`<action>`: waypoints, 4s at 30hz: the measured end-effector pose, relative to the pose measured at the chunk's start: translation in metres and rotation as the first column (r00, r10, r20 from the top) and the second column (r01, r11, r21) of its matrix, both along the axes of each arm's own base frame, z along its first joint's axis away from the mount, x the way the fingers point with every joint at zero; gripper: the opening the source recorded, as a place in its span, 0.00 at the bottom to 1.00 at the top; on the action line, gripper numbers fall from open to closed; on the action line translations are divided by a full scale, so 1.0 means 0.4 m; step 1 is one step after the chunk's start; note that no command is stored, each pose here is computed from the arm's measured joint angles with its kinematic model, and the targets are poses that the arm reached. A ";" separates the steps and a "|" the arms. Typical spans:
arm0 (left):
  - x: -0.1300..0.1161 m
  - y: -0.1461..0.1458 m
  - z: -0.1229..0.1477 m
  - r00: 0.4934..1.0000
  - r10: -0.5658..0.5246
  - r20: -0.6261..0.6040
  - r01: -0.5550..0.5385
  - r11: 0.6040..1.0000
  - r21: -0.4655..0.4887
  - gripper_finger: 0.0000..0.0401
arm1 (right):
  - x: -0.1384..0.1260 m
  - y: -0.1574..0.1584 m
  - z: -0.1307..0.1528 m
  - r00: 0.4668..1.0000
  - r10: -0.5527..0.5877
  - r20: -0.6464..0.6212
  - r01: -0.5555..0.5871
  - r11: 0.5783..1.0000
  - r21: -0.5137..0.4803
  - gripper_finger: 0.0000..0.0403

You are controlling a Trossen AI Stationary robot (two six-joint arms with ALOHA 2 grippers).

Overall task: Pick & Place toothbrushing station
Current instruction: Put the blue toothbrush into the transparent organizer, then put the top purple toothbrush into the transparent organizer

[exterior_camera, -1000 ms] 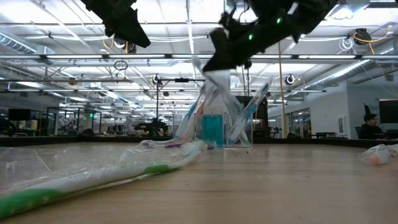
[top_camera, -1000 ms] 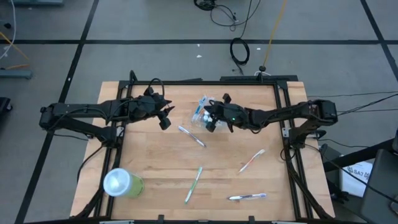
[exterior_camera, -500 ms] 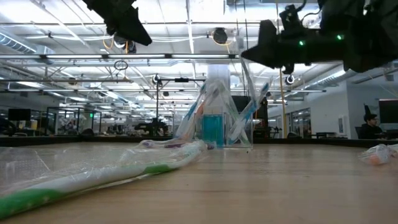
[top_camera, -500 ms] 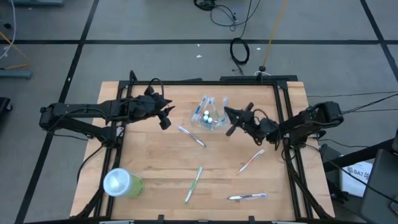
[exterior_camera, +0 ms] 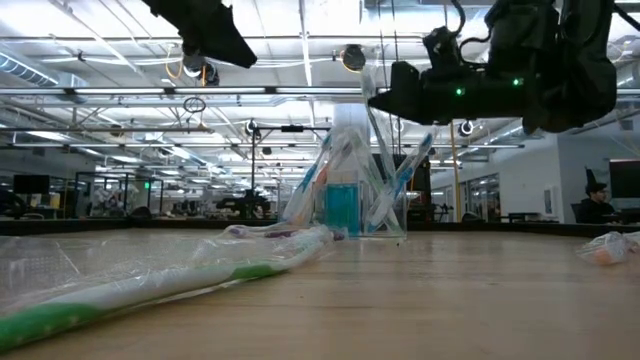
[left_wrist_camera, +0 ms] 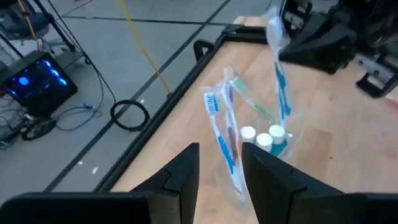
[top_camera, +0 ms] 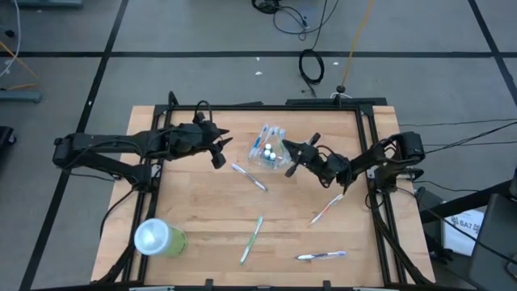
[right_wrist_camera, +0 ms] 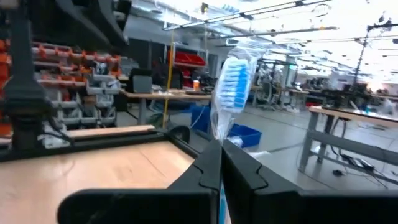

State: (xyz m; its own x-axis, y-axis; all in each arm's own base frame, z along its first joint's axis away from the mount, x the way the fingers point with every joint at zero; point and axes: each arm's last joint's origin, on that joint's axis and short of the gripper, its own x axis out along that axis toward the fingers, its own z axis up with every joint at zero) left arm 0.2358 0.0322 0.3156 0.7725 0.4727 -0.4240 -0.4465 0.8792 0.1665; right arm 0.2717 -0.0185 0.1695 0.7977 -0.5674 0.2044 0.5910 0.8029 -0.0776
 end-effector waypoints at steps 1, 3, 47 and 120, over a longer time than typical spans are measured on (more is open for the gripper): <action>0.004 0.000 -0.003 1.000 -0.006 -0.009 0.006 1.000 0.010 0.32 | 0.000 0.000 -0.001 1.000 -0.007 0.003 0.007 1.000 0.002 0.00; 0.010 0.001 -0.009 0.999 -0.022 -0.038 0.024 0.999 0.040 0.32 | 0.002 0.000 -0.008 1.000 -0.006 -0.007 0.006 1.000 0.004 0.00; 0.010 0.000 -0.024 0.999 0.020 -0.041 -0.022 0.998 -0.053 0.32 | -0.020 0.019 -0.100 0.988 -0.018 -0.155 0.041 0.988 0.146 0.22; 0.108 0.016 -0.524 0.849 -0.421 -0.319 0.306 0.885 -0.351 0.21 | -0.156 -0.023 0.142 0.970 0.146 -0.192 -0.136 0.989 0.064 0.60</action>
